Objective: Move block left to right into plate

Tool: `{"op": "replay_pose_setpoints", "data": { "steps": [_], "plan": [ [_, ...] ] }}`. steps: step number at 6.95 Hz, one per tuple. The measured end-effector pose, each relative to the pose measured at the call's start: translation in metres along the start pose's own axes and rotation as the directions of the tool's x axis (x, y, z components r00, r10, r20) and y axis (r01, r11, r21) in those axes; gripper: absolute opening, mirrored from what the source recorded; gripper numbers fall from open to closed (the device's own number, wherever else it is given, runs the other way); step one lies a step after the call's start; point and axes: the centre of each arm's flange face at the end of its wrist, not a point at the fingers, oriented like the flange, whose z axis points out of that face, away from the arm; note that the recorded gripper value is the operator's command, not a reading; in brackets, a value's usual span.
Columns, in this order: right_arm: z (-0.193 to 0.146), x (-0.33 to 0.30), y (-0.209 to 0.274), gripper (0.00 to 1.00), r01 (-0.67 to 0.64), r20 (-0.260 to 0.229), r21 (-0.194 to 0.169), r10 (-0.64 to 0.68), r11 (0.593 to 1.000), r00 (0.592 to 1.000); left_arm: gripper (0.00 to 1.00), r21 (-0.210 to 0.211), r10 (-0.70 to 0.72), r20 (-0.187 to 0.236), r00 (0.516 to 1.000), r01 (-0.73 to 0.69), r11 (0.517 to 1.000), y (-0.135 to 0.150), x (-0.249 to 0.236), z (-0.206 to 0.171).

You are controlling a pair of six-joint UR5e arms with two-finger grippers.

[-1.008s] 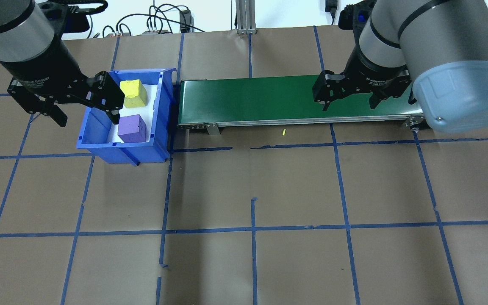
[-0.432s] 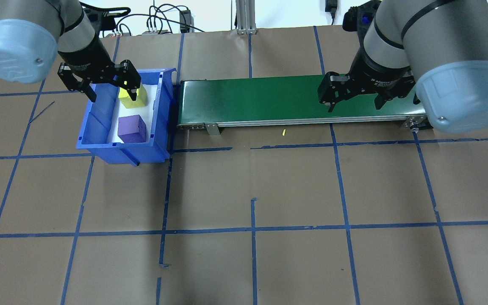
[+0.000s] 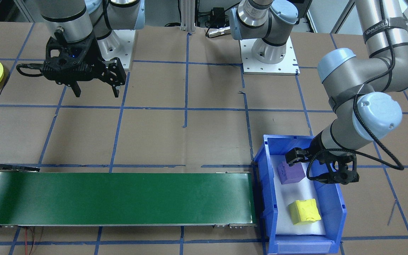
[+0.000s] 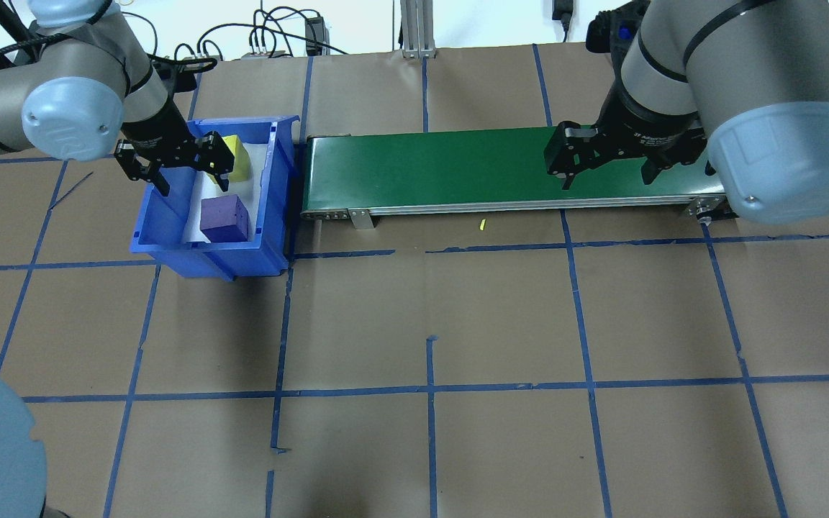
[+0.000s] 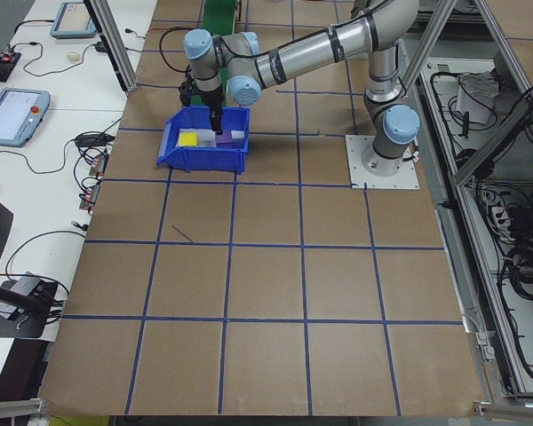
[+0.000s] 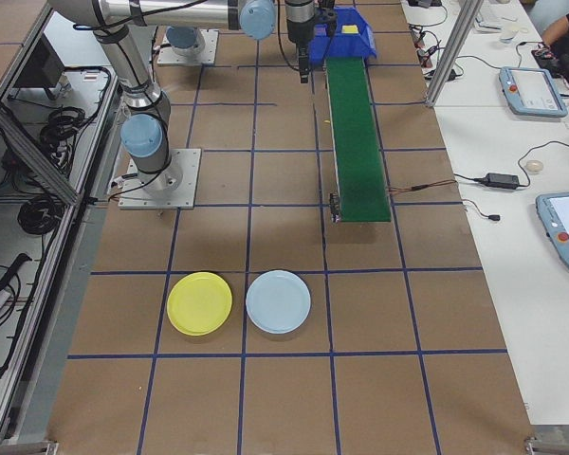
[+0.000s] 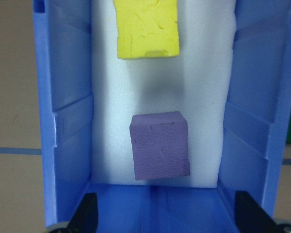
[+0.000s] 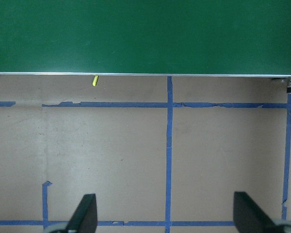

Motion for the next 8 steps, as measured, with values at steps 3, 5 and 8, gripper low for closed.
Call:
{"op": "replay_pose_setpoints", "data": {
  "steps": [3,5,8],
  "plan": [
    [0.002,0.001,0.001,1.00,-0.002,0.000,-0.004,0.002,1.000,1.000,0.55,-0.012,0.017,-0.005,1.000,-0.017,1.000,0.002,0.001,0.062],
    [0.003,0.001,0.002,1.00,-0.002,-0.001,-0.009,0.002,1.000,1.000,0.34,-0.022,0.030,-0.007,1.000,-0.030,0.999,0.004,0.001,0.074],
    [0.004,0.002,0.003,1.00,-0.001,-0.006,-0.011,0.001,1.000,1.000,0.34,0.023,0.023,0.001,1.000,-0.023,0.999,-0.006,0.000,0.014]
  ]
}}
